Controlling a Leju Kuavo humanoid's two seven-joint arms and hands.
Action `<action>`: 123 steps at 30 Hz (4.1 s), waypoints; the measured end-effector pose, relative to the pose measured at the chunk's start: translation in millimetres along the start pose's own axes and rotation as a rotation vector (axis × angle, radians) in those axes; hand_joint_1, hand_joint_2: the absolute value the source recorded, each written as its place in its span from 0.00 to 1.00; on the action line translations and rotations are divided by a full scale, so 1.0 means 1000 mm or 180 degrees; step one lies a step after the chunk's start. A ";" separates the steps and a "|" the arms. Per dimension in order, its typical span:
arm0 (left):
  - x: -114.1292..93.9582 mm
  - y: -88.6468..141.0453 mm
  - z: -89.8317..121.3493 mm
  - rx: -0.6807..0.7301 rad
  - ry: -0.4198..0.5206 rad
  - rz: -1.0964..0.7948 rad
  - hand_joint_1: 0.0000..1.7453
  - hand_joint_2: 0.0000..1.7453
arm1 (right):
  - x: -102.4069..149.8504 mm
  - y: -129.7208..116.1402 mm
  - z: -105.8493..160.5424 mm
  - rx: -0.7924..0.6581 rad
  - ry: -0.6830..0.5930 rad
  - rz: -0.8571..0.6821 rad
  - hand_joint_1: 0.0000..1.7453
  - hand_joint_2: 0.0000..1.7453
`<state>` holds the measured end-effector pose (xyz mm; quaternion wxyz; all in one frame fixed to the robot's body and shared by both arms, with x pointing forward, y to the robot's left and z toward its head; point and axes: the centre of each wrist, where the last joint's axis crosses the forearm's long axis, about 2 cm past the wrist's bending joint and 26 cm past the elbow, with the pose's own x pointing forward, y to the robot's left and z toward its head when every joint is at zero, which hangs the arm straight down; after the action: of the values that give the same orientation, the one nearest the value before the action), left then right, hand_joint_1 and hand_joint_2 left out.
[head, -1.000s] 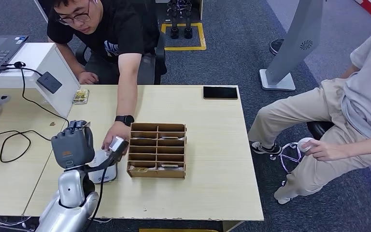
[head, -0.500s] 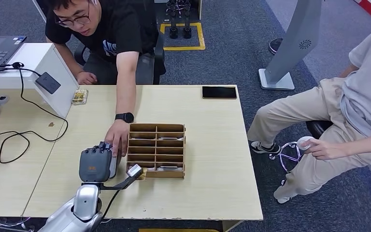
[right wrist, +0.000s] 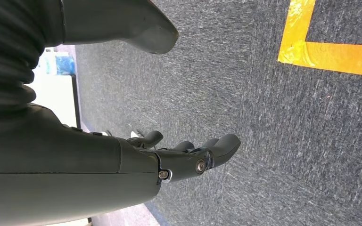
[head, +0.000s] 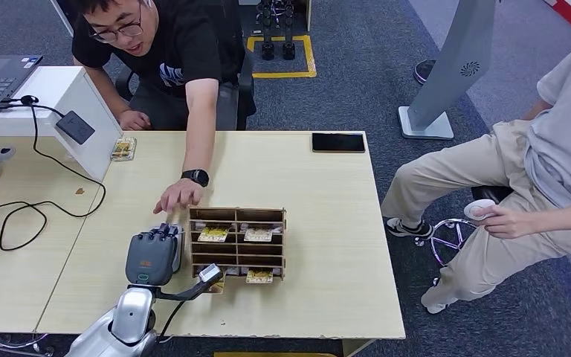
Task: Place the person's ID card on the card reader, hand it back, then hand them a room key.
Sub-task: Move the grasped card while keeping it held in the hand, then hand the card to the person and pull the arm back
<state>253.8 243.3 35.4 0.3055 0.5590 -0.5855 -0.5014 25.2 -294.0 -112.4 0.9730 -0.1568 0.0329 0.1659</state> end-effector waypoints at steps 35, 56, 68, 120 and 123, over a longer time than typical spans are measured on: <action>0.002 0.000 0.002 -0.0036 0.0133 0.0061 1.00 1.00 | 0.000 0.000 0.000 -0.0001 0.0003 0.0001 0.00 1.00; 0.002 -0.001 0.004 -0.0051 0.0136 0.0062 1.00 1.00 | -0.001 0.000 0.000 -0.0001 0.0003 0.0001 0.00 1.00; 0.002 -0.001 0.004 -0.0051 0.0136 0.0062 1.00 1.00 | -0.001 0.000 0.000 -0.0001 0.0003 0.0001 0.00 1.00; -0.002 0.126 -0.106 0.2161 0.0694 0.3760 0.00 1.00 | 0.003 0.007 0.003 -0.0015 0.0028 -0.0046 0.00 1.00; -0.002 0.126 -0.106 0.2154 0.0707 0.3770 0.00 1.00 | 0.003 0.007 0.003 -0.0015 0.0028 -0.0047 0.00 1.00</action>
<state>307.3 203.1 185.2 0.3947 0.2577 -0.8817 0.0204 25.5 -285.9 -112.2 0.9737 -0.1600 0.0356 0.1581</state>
